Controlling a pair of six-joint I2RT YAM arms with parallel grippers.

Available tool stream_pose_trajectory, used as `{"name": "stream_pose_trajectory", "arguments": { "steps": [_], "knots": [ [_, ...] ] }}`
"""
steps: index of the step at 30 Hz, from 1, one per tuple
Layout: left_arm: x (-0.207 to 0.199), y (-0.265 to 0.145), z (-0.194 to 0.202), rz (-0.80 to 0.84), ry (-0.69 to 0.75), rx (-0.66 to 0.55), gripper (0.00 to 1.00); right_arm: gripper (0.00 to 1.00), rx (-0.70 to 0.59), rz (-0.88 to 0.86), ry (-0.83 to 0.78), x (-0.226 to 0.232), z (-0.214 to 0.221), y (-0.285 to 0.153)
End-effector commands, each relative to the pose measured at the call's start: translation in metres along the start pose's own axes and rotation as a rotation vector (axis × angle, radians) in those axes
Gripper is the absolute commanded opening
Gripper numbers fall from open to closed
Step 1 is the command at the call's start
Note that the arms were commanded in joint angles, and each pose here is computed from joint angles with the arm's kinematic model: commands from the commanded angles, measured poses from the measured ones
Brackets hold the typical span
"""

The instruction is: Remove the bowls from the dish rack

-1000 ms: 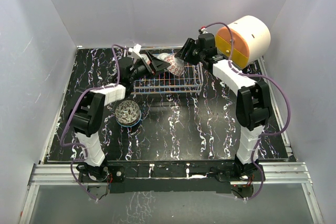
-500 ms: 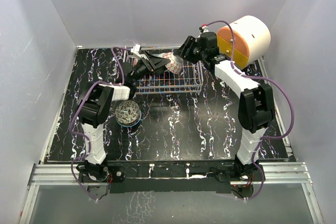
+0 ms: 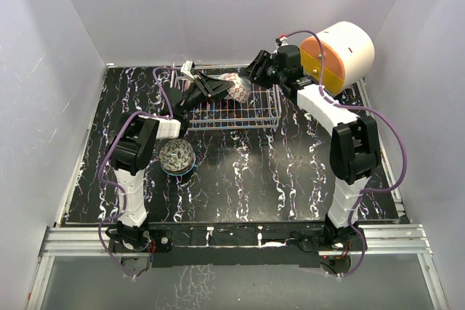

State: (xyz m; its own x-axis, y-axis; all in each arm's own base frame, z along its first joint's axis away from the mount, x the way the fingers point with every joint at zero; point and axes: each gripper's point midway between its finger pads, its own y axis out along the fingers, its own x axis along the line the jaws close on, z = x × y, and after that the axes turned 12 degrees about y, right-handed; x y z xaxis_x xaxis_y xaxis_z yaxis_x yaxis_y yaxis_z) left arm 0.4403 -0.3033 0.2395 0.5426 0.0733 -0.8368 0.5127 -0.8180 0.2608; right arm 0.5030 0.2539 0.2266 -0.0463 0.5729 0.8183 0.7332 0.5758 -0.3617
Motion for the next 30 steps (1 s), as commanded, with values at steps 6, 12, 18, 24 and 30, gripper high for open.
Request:
{"name": "stream_pose_trajectory", "arguments": {
  "steps": [6,12,18,24,30],
  "knots": [
    [-0.044,0.005,-0.018,0.162,0.088,-0.057,0.16,0.22,-0.064,-0.166,-0.026,0.053,-0.019,-0.024],
    [-0.053,0.004,-0.018,0.198,0.086,-0.060,0.00,0.23,-0.068,-0.168,-0.029,0.055,-0.019,-0.028],
    [-0.062,0.002,-0.015,0.204,0.114,-0.028,0.00,0.43,-0.085,-0.171,-0.032,0.055,-0.020,-0.035],
    [-0.071,0.004,-0.011,0.166,0.154,0.036,0.00,0.53,-0.142,-0.155,-0.031,0.053,-0.034,-0.053],
    [-0.071,-0.001,-0.001,-0.012,0.329,0.209,0.00,0.54,-0.221,-0.099,-0.041,0.034,-0.052,-0.079]
  ]
}}
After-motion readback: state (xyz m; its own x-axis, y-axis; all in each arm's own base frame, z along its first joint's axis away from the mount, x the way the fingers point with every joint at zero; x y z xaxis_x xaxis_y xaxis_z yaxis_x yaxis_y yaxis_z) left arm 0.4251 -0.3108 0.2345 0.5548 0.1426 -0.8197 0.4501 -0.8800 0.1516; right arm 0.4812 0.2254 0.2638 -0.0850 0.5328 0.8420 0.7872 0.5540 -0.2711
